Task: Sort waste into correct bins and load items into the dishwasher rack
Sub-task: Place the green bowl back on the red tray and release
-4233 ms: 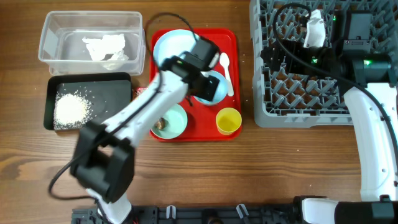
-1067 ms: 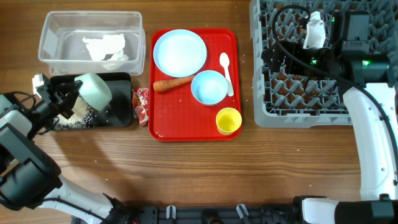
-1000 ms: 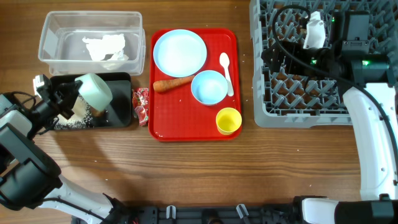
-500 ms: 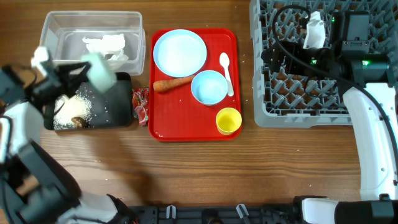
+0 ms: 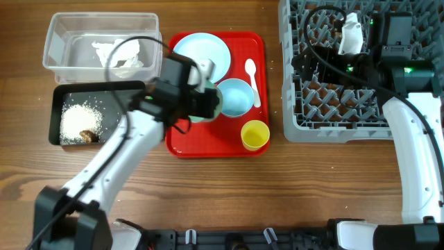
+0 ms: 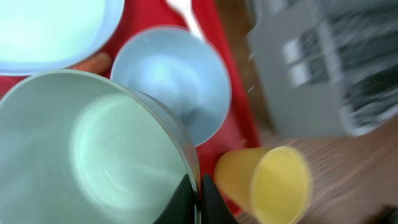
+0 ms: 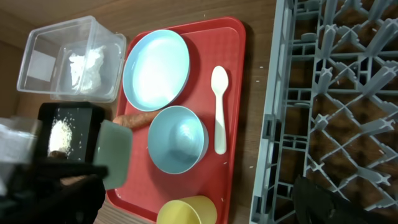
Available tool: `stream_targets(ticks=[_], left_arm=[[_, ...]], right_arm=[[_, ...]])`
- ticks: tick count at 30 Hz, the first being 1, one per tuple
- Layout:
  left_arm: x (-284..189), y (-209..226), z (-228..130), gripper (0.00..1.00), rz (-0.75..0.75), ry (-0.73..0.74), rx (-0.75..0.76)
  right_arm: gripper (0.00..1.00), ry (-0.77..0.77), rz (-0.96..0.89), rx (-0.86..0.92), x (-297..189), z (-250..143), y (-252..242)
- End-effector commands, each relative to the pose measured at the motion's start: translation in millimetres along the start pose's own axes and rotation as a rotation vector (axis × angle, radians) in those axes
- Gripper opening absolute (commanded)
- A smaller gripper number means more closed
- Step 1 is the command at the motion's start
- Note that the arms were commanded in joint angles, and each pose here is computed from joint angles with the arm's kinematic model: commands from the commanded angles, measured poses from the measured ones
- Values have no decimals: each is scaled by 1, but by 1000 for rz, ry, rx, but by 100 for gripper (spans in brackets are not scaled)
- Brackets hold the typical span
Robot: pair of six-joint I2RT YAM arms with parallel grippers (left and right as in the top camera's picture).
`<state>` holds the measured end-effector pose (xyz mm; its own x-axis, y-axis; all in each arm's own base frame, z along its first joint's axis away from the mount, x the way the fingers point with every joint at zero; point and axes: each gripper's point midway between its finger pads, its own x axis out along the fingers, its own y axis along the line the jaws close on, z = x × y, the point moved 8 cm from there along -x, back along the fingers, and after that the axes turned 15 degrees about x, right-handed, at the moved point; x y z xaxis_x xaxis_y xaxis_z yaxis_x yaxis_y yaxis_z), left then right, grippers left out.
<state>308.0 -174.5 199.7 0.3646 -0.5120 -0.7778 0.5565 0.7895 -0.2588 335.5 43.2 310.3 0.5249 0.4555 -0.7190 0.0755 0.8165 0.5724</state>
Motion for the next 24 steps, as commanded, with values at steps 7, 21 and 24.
stream_targets(ticks=[7, 21, 24], left_arm=[[58, 7, -45, 4, 204, 295, 124], [11, 13, -15, 55, 252, 294, -36], [-8, 41, -20, 57, 446, 272, -423]], right_arm=[[100, 17, -16, -2, 5, -1, -5], [100, 8, -12, -7, 5, 0, -4], [100, 12, -13, -5, 5, 0, -4]])
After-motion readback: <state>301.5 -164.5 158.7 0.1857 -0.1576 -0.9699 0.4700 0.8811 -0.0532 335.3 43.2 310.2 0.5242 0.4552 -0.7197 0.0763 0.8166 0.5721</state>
